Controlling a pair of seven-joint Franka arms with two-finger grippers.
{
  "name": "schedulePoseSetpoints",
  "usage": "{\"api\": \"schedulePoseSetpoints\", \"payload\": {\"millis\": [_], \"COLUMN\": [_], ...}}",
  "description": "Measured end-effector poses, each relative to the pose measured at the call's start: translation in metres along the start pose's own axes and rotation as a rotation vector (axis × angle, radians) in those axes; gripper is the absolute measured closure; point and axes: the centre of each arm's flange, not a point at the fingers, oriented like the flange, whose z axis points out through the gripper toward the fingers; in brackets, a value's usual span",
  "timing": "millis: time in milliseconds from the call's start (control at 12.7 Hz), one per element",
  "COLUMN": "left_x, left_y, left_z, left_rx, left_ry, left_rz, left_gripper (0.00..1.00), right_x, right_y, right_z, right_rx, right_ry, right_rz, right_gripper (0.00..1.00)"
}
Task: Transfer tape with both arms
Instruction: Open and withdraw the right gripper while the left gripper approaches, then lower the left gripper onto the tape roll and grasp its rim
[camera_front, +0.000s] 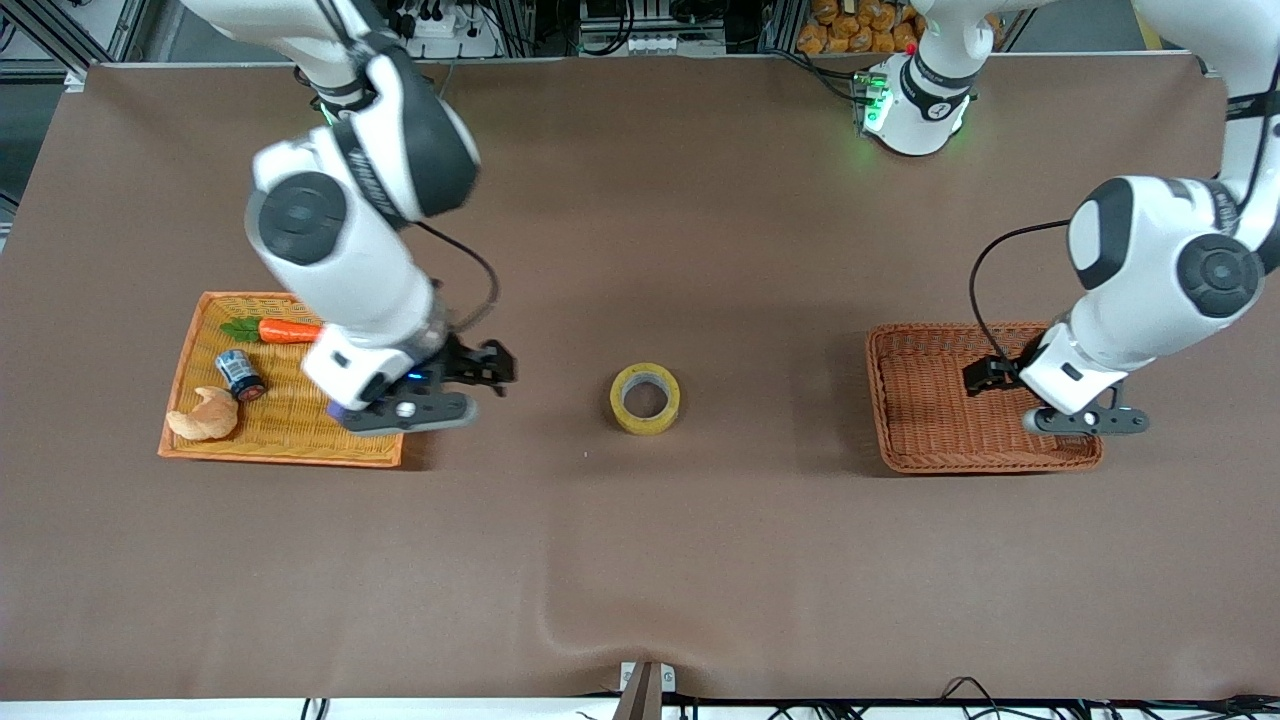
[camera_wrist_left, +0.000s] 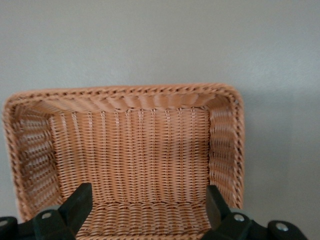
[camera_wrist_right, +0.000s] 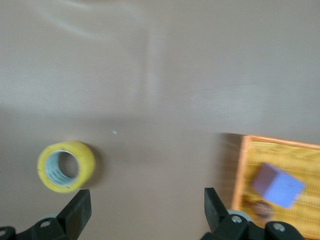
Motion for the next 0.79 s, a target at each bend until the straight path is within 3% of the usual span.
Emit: {"api": "schedulePoseSetpoints", "payload": {"millis": [158, 316, 789], "left_x": [-0.004, -0.005, -0.035], "left_y": [0.001, 0.018, 0.211], "left_z": [0.004, 0.000, 0.004], "left_rx": [0.001, 0.000, -0.025], "left_ry": [0.002, 0.009, 0.014], "left_rz": [-0.009, -0.049, -0.245], "left_gripper": [0.00, 0.00, 0.00], "right_x": [-0.014, -0.037, -0.084], "right_y": [0.057, 0.110, 0.232], "right_z": [-0.032, -0.069, -0.125], "right_rx": [0.002, 0.000, 0.007], "right_ry": [0.001, -0.032, -0.108], "right_rz": [0.046, 0.102, 0.067], "right_gripper": [0.00, 0.00, 0.00]}}
